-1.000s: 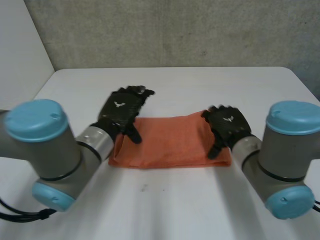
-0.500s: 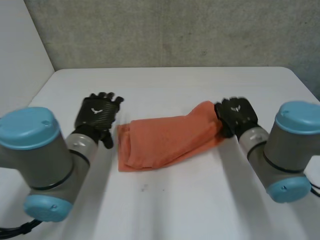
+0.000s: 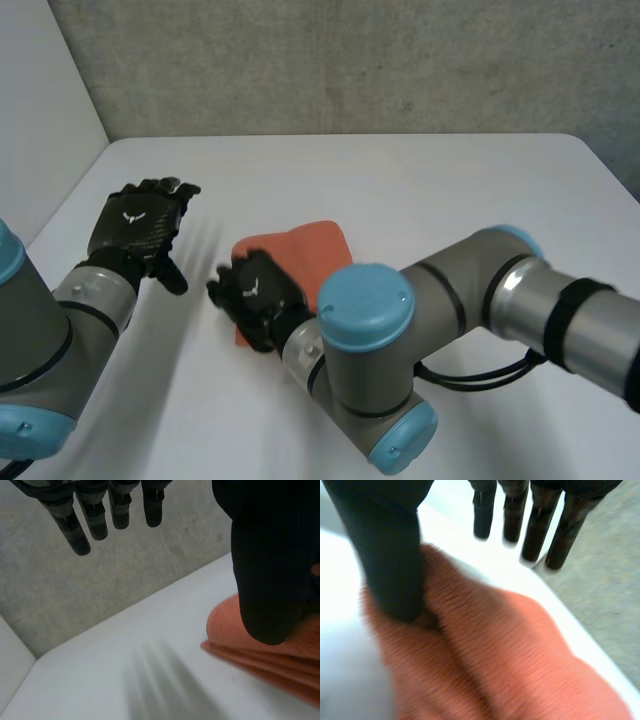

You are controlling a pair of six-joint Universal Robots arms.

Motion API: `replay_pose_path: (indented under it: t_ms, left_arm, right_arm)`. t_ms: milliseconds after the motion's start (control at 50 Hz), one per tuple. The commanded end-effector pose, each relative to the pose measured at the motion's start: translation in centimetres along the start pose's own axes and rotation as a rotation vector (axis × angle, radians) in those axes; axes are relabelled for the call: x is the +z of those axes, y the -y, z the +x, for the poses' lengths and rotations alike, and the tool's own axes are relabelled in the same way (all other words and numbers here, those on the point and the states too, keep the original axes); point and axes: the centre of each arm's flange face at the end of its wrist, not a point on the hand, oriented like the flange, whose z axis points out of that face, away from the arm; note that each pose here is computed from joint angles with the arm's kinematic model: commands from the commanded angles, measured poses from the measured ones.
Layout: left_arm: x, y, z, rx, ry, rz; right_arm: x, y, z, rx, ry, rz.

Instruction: Fold the laundry

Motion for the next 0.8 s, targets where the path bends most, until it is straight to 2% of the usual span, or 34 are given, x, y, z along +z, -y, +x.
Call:
replay_pose_path:
  t_ms: [20, 80, 100, 140, 220, 280, 460, 560, 600, 680, 800]
  left_arm:
    - [1.0, 1.7, 0.7, -0.005, -0.034, 0.065]
    - [1.4, 2.2, 2.3, -0.036, -0.082, 0.084]
    - [1.6, 2.7, 3.2, -0.066, -0.108, 0.099]
    - [1.9, 3.0, 3.9, -0.101, -0.127, 0.110]
    - [3.1, 2.7, 5.8, -0.194, -0.187, 0.094]
    - [3.4, 1.8, 7.8, -0.215, -0.243, 0.046]
    - [3.7, -2.1, 8.9, -0.204, -0.249, -0.136]
    - [3.7, -3.3, 8.2, -0.191, -0.195, -0.184]
    - [3.7, -4.0, 7.3, -0.183, -0.146, -0.204]
    - [3.5, -4.3, 6.6, -0.158, -0.127, -0.223]
    - [2.6, -2.2, 6.1, -0.045, -0.132, -0.171]
  right_arm:
    - [-1.9, 4.9, 6.0, 0.127, -0.223, 0.082]
    - [-2.3, 5.3, 7.4, 0.178, -0.258, 0.097]
    - [-2.9, 5.6, 9.3, 0.267, -0.295, 0.111]
    - [-3.1, 5.4, 9.9, 0.307, -0.308, 0.109]
    - [-3.2, 3.6, 11.9, 0.396, -0.345, 0.051]
    - [-2.8, 1.3, 12.2, 0.427, -0.347, -0.024]
    - [-1.4, -4.1, 10.8, 0.478, -0.294, -0.198]
    - [-0.7, -6.8, 10.4, 0.492, -0.266, -0.281]
    - [-0.6, -7.0, 10.8, 0.493, -0.274, -0.284]
    - [-0.6, -6.6, 12.0, 0.492, -0.296, -0.269]
    - [-1.3, -1.6, 14.9, 0.460, -0.339, -0.132]
